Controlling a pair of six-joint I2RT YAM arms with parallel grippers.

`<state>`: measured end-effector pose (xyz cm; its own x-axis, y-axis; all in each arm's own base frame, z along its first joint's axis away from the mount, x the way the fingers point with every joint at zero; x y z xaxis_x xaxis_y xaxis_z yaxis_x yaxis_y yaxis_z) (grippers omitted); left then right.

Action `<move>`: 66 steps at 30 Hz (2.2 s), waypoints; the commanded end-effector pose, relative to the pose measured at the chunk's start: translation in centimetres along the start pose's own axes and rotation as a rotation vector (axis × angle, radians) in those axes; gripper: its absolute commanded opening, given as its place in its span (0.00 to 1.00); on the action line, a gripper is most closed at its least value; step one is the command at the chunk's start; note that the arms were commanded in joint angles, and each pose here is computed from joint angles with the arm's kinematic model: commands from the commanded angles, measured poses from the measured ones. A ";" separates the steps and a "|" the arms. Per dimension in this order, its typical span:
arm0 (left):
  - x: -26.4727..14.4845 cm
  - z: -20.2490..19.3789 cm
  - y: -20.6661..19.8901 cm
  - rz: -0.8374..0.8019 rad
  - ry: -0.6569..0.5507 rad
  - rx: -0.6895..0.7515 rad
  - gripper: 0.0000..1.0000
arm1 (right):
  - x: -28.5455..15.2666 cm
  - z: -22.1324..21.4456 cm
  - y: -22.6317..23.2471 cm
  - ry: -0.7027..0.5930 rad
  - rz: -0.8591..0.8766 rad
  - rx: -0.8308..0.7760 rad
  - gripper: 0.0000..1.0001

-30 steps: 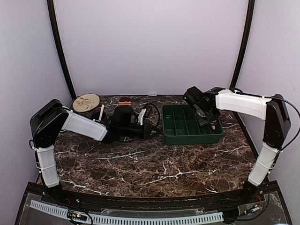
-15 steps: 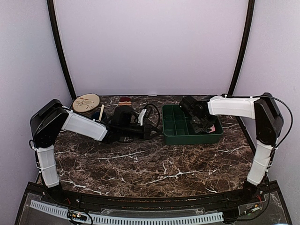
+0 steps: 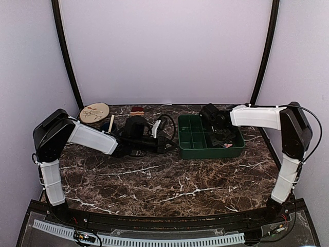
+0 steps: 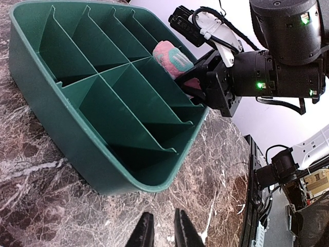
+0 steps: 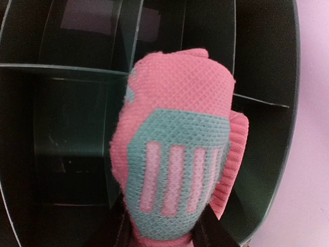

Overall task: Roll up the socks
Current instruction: Place the sock in the storage box, then pick up the sock from the center of the board.

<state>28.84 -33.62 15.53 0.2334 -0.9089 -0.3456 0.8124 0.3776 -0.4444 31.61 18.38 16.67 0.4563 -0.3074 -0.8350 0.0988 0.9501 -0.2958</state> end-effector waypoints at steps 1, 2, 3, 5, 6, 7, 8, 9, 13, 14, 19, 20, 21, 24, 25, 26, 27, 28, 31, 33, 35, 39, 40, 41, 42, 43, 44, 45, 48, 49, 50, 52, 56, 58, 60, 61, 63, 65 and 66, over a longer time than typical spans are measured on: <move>-0.2 1.3 -0.8 -0.026 -0.023 0.027 0.17 | 0.6 -0.4 0.0 0.075 0.123 0.075 0.00; -0.1 1.3 -0.7 -0.025 -0.023 0.027 0.17 | 0.7 -0.3 -0.3 0.083 0.127 0.084 0.00; -0.1 1.3 -0.7 -0.026 -0.022 0.027 0.17 | 0.8 -0.3 -0.5 0.095 0.139 0.094 0.00; 0.0 1.3 -0.7 -0.026 -0.023 0.025 0.17 | 1.1 -0.2 -0.9 0.117 0.161 0.121 0.00; 0.0 1.3 -0.7 -0.027 -0.023 0.025 0.17 | 1.2 -0.2 -1.1 0.128 0.174 0.138 0.00; 0.0 1.3 -0.7 -0.027 -0.024 0.024 0.17 | 1.4 -0.1 -1.3 0.139 0.187 0.154 0.00; 0.0 1.3 -0.7 -0.027 -0.025 0.023 0.17 | 1.6 0.0 -1.6 0.150 0.198 0.169 0.00; 0.0 1.3 -0.6 -0.027 -0.025 0.023 0.17 | 1.7 0.1 -1.8 0.159 0.205 0.181 0.00; 0.0 1.3 -0.7 -0.028 -0.029 0.023 0.17 | 2.5 0.4 -2.4 0.197 0.213 0.211 0.00; 0.1 1.3 -0.6 -0.028 -0.029 0.023 0.17 | 2.7 0.4 -2.5 0.209 0.214 0.218 0.00; 0.1 1.4 -0.6 -0.029 -0.029 0.022 0.17 | 3.9 0.4 -2.7 0.270 0.220 0.243 0.00; 0.1 1.4 -0.6 -0.031 -0.029 0.021 0.17 | 4.2 0.4 -2.6 0.279 0.220 0.244 0.00; 0.2 1.4 -0.6 -0.030 -0.030 0.021 0.17 | 4.4 0.3 -2.6 0.289 0.219 0.243 0.00; 0.2 1.4 -0.6 -0.032 -0.030 0.020 0.17 | 5.0 0.0 -2.7 0.319 0.209 0.246 0.00; 0.2 1.4 -0.6 -0.033 -0.030 0.020 0.17 | 5.2 -0.1 -2.8 0.330 0.206 0.250 0.00; 0.3 1.4 -0.6 -0.033 -0.031 0.019 0.17 | 5.5 -0.2 -2.9 0.341 0.205 0.253 0.00; 0.3 1.5 -0.6 -0.036 -0.032 0.020 0.17 | 5.7 -0.3 -2.9 0.351 0.204 0.255 0.00; 0.3 1.5 -0.6 -0.036 -0.031 0.019 0.17 | 5.9 -0.4 -3.0 0.360 0.200 0.256 0.00; 0.5 1.5 -0.5 -0.038 -0.033 0.017 0.17 | 6.2 -0.4 -3.3 0.370 0.197 0.267 0.00; 0.6 1.6 -0.5 -0.041 -0.034 0.015 0.17 | 6.1 -0.2 -3.4 0.366 0.198 0.272 0.00; 0.6 1.7 -0.5 -0.042 -0.037 0.016 0.17 | 5.7 0.2 -3.5 0.352 0.202 0.276 0.06; 0.8 1.8 -0.5 -0.045 -0.037 0.014 0.17 | 4.3 1.7 -3.9 0.293 0.208 0.282 0.28; 0.8 1.9 -0.5 -0.044 -0.036 0.014 0.17 | 4.0 2.1 -4.0 0.281 0.211 0.284 0.33; 0.8 1.9 -0.5 -0.044 -0.037 0.014 0.17 | 3.6 2.5 -4.1 0.268 0.213 0.284 0.36; 0.8 2.0 -0.5 -0.044 -0.038 0.016 0.17 | 3.3 2.9 -4.3 0.257 0.212 0.285 0.39; 0.8 2.0 -0.5 -0.044 -0.037 0.017 0.17 | 2.9 3.2 -4.4 0.245 0.213 0.287 0.41; 0.9 2.0 -0.5 -0.045 -0.036 0.017 0.17 | 2.6 3.5 -4.5 0.233 0.213 0.289 0.43; 0.9 2.1 -0.5 -0.044 -0.035 0.020 0.17 | 2.3 3.8 -4.6 0.220 0.213 0.291 0.45; 0.9 2.2 -0.5 -0.043 -0.033 0.021 0.17 | 1.5 4.5 -4.9 0.199 0.214 0.293 0.47; 0.9 2.2 -0.5 -0.043 -0.033 0.021 0.17 | 1.4 4.7 -4.9 0.198 0.214 0.291 0.48; 0.9 2.3 -0.5 -0.045 -0.033 0.022 0.17 | 1.3 4.8 -4.9 0.195 0.212 0.290 0.48; 0.9 2.3 -0.5 -0.046 -0.030 0.021 0.17 | 1.1 4.9 -5.0 0.191 0.208 0.291 0.51; 0.9 2.3 -0.6 -0.051 -0.027 0.020 0.17 | 1.0 4.9 -5.2 0.185 0.195 0.292 0.55; 0.9 2.2 -0.6 -0.052 -0.025 0.020 0.17 | 0.7 5.0 -5.5 0.169 0.187 0.297 0.55; 0.9 2.3 -0.6 -0.053 -0.026 0.020 0.17 | 0.2 5.4 -5.8 0.141 0.179 0.303 0.56; 0.9 2.3 -0.6 -0.053 -0.026 0.020 0.17 | -0.2 5.7 -5.9 0.125 0.176 0.303 0.56; 1.0 2.3 -0.6 -0.054 -0.025 0.019 0.17 | -0.7 6.1 -6.2 0.099 0.174 0.302 0.55; 1.0 2.3 -0.6 -0.054 -0.022 0.018 0.17 | -1.1 6.3 -6.3 0.082 0.182 0.306 0.51; 1.0 2.3 -0.6 -0.055 -0.020 0.019 0.17 | -1.3 6.5 -6.4 0.073 0.186 0.309 0.50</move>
<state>29.72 -34.72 16.62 0.2172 -0.9238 -0.3154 0.8220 0.3474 -0.4513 35.87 13.51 19.67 0.3407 -0.1111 -0.9336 0.2763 0.9610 -0.0135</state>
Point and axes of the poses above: each gripper's point midway between its finger pads, its own x axis out along the fingers, its own y axis along the line the jaws close on, z = x × y, the point moved 10 cm from there along -x, back along the fingers, and after that the axes turned 15 degrees about x, right-handed, at the moved point
